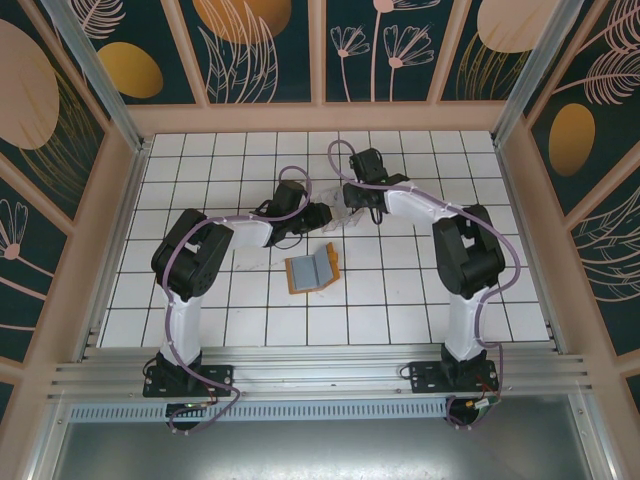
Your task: Put the credit cards into the card holder
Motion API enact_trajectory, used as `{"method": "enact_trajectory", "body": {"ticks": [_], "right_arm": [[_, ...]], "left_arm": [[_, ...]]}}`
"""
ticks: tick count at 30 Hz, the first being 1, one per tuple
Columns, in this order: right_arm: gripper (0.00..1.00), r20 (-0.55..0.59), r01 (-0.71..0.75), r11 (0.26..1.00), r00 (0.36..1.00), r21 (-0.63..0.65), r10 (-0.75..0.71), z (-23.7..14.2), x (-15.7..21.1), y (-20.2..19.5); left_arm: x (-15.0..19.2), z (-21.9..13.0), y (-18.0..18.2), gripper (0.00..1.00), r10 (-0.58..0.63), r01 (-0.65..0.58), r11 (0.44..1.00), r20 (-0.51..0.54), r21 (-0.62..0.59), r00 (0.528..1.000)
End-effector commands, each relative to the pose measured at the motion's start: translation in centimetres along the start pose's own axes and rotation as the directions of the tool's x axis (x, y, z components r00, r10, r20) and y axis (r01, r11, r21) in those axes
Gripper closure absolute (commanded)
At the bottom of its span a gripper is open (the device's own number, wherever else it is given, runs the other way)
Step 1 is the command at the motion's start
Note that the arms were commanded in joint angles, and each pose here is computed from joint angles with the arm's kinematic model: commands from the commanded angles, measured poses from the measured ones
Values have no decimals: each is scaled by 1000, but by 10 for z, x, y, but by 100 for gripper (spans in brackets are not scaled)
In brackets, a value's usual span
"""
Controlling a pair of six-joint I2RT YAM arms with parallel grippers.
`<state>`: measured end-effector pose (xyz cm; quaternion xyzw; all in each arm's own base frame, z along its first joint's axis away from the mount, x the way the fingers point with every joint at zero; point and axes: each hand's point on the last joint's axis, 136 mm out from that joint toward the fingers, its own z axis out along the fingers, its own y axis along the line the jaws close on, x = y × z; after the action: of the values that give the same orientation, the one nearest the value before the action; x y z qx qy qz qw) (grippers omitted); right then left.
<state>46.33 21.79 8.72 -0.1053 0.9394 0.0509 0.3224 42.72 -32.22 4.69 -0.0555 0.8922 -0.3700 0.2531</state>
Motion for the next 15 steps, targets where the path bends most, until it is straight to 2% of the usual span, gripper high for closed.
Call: {"method": "enact_trajectory", "body": {"ticks": [1,7,15], "right_arm": [[53,-32,4,999,999,47,-2,8,7,-9],[60,-4,13,997,1000,81,-13,1,1,-16],[57,25,12,998,1000,67,-13,-11,-9,-14]], "left_arm": [[12,7,14,62,-23,22,999,-36,-33,999],[13,9,14,62,-27,26,999,-39,-31,999],[13,9,14,62,-27,26,999,-40,-29,999]]}}
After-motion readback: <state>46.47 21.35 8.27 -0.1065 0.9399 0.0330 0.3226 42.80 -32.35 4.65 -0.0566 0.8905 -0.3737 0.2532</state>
